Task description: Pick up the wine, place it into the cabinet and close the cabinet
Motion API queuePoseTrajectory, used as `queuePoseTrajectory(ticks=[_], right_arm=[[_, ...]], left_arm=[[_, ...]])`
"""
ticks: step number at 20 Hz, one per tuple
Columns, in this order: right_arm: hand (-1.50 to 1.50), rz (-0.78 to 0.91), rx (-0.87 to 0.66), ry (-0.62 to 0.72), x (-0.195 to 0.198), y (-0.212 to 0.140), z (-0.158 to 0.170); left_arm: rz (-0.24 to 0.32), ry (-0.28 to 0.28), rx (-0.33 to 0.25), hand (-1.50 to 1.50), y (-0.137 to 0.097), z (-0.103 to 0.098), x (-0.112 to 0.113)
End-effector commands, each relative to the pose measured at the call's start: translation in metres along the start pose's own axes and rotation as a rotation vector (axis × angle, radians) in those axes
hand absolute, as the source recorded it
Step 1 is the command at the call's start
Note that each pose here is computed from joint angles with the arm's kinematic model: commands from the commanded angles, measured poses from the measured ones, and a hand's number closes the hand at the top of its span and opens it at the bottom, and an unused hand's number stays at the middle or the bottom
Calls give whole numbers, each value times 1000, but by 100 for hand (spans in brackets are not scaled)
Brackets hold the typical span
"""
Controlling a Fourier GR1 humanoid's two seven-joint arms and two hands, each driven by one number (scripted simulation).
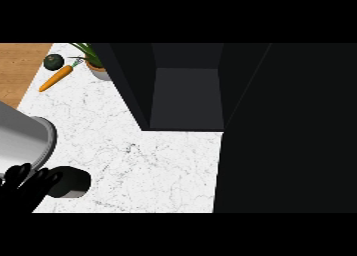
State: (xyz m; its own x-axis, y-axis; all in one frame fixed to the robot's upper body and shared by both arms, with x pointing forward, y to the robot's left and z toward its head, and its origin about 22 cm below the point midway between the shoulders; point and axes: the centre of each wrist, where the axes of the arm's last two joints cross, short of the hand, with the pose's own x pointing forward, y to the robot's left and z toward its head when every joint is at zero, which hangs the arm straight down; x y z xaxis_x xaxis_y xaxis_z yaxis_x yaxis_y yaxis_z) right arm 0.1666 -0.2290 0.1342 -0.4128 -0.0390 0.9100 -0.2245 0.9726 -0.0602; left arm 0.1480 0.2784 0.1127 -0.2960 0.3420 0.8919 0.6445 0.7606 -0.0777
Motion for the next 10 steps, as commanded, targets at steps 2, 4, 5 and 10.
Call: queuePoseTrajectory(ticks=[2,4,5,10], right_arm=[[-150,-46,31,4,31,13,4],[-150,-35,24,12,32,17,8],[-150,-45,46,12,39,8,12],[-150,-24,33,23,47,8,-1]], left_arm=[[82,43,-70,-150,-7,22,43],[96,-1,-55,-150,-10,34,48],[96,17,-78,-150,-15,33,57],[86,37,-73,-150,-23,39,71]])
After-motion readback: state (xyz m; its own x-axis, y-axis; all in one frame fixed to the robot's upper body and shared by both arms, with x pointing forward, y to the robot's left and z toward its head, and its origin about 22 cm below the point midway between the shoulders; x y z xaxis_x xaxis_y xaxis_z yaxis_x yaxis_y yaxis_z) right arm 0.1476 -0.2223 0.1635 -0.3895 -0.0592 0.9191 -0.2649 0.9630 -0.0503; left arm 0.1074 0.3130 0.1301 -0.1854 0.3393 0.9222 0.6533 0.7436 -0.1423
